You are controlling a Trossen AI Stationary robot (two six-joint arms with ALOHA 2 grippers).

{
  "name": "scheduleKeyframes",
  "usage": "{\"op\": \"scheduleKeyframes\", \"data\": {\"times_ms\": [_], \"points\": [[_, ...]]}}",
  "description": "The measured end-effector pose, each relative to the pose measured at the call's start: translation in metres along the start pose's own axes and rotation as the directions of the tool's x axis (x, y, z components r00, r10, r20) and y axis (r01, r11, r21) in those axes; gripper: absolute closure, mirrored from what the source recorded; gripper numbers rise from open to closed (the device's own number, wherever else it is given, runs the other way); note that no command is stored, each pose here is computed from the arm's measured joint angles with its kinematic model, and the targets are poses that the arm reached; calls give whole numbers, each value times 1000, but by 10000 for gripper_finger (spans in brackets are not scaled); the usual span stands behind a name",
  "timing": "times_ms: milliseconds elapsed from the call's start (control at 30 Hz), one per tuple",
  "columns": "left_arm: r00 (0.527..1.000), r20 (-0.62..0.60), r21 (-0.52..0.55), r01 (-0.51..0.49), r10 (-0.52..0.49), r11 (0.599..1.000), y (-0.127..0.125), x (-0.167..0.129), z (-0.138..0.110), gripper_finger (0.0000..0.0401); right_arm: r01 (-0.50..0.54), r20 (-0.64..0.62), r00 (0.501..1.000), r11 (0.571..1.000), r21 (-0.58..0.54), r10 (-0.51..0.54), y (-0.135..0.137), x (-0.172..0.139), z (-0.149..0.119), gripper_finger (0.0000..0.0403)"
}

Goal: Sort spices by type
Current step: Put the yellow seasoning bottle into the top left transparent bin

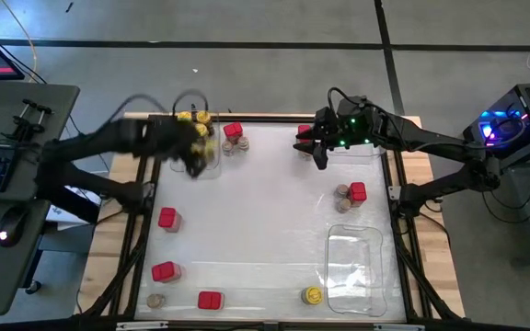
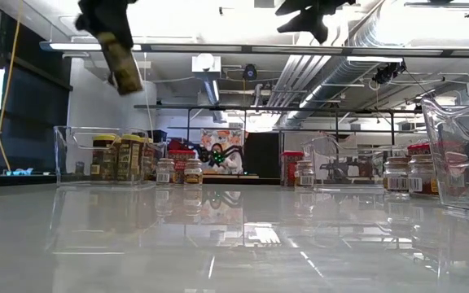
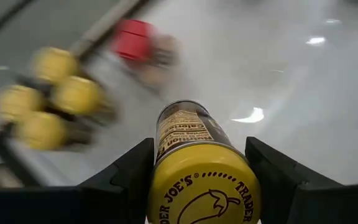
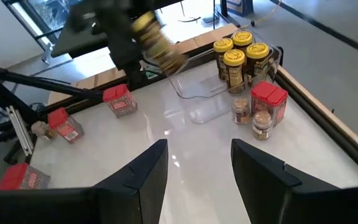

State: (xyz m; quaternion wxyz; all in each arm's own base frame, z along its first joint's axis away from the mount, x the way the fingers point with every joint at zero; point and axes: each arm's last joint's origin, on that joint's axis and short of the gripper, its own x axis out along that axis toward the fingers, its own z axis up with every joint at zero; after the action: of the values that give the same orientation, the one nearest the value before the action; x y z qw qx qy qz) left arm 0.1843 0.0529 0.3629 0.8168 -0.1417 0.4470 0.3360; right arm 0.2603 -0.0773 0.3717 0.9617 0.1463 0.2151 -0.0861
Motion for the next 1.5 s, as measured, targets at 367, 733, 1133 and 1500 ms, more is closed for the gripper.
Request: {"op": "scheduleKeyframes", "data": {"times_ms": [367, 733, 1133, 1500], "points": [[877, -425, 56, -222, 225, 973, 84, 89, 32, 215, -16, -4, 1000, 996, 89, 16, 6, 1, -1, 231], [869, -431, 236, -151, 243, 960, 82, 104, 37, 215, 1, -3, 1000, 998, 63, -1, 19, 3, -4, 231], [895, -424, 356, 25, 138, 934, 80, 84, 30, 215, 21, 17, 1000, 998, 63, -22, 18, 2, -2, 231], [781, -553, 639, 175, 289, 749, 74, 128, 32, 214, 21, 17, 1000, 996, 89, -22, 18, 2, -2, 231]]}}
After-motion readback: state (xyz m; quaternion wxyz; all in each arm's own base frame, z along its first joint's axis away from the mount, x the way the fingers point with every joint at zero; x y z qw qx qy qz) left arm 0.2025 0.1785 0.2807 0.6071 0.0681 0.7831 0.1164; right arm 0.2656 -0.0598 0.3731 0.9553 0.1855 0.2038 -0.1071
